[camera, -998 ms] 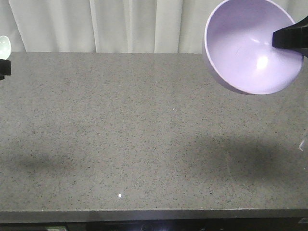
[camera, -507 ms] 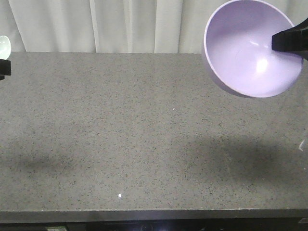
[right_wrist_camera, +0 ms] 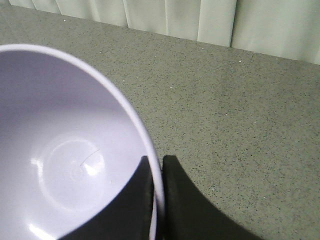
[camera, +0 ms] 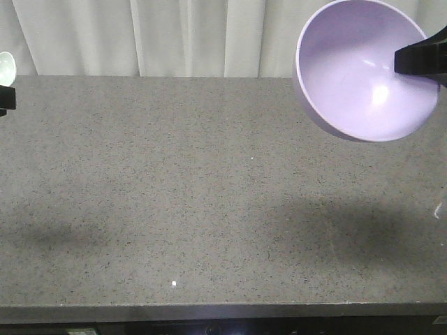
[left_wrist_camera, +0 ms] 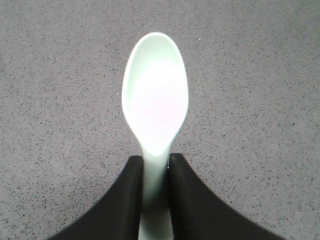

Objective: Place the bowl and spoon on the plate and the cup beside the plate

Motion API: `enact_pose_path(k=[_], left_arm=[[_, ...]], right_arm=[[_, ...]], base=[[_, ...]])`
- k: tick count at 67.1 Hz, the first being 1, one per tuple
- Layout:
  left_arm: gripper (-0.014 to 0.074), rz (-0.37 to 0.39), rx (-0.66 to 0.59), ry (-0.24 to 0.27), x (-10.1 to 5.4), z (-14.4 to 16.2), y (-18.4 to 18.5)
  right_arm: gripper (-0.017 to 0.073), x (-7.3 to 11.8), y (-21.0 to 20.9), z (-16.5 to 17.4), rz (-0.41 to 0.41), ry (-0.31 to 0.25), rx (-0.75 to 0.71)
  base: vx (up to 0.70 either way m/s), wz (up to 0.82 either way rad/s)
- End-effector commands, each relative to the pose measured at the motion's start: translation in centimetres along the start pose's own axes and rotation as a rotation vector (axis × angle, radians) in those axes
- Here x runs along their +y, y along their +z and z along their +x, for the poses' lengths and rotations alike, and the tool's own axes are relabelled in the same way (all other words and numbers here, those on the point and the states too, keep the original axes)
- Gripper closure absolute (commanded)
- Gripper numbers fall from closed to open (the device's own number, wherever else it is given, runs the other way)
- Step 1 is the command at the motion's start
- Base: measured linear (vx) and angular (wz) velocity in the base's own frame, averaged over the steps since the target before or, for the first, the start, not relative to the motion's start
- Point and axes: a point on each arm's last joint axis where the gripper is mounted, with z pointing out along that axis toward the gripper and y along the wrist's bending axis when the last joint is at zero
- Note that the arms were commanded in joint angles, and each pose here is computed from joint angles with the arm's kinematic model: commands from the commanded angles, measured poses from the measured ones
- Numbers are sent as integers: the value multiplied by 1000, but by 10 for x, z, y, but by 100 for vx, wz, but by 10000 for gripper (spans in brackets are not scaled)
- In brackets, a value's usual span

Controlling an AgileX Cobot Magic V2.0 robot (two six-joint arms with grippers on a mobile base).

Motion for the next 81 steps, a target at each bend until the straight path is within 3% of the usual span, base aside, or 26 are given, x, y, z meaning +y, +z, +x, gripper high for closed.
enact_pose_path(k=[1, 81], left_arm=[[601, 9, -98, -14, -2, -10, -13], [601, 10, -89, -14, -2, -10, -13]], right_arm=[[564, 3, -14, -13, 13, -7, -109], [564, 3, -14, -13, 13, -7, -109]], base=[[0, 0], [0, -2]])
